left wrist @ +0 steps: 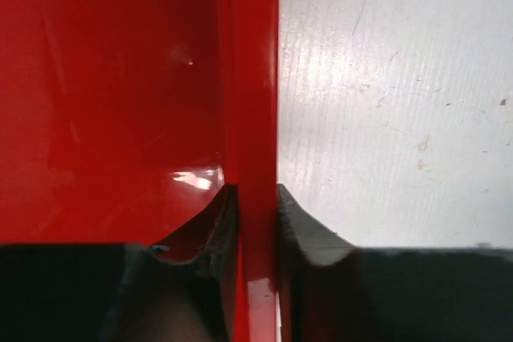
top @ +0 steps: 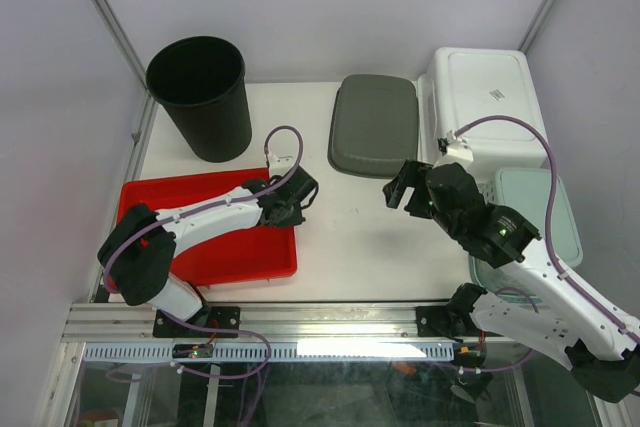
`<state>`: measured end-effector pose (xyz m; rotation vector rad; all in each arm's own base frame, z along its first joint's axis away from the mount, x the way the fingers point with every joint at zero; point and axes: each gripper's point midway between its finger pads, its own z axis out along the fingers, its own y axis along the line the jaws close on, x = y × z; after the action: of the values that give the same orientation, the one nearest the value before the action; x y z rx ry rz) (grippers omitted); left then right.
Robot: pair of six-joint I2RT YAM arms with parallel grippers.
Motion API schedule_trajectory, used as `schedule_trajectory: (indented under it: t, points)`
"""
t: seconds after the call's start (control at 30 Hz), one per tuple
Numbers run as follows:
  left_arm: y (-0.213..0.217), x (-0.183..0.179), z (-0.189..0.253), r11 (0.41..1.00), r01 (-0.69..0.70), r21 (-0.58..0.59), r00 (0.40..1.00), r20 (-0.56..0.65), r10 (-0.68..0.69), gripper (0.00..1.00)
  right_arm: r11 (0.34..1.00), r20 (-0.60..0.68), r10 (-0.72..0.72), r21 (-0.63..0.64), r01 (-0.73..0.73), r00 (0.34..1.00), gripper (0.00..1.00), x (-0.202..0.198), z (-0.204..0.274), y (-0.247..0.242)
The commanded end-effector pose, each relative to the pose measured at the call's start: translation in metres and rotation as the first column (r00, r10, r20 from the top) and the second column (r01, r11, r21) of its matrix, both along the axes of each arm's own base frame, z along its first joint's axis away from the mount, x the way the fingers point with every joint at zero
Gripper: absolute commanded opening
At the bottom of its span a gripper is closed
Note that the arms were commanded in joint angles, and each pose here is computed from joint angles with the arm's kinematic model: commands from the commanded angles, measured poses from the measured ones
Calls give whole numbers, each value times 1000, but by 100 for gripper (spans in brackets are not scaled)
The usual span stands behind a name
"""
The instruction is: Turn the large container upside down
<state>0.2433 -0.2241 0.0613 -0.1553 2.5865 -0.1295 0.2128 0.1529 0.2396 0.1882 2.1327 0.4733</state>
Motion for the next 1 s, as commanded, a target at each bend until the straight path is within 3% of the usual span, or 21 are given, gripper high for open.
schedule_trajectory:
  t: [0.0,0.03,0.3,0.67,0.97]
  points:
    - [-18,7,19,996,13,-84,998,60,-8,7,999,44,-49,26,47,998,83,4,16,-7]
    - [-21,7,26,995,31,-99,997,67,-25,0,998,53,-52,26,51,997,83,4,18,-8]
    - [-71,-12,121,907,200,-370,977,143,-157,0,996,120,-85,-19,88,989,83,12,40,-20]
    - [-87,-24,240,756,273,-595,953,274,-129,0,990,201,-135,-13,140,970,83,9,81,-42]
    - [-115,-40,342,497,312,-810,948,298,-108,0,984,267,-177,24,177,947,83,4,132,-58]
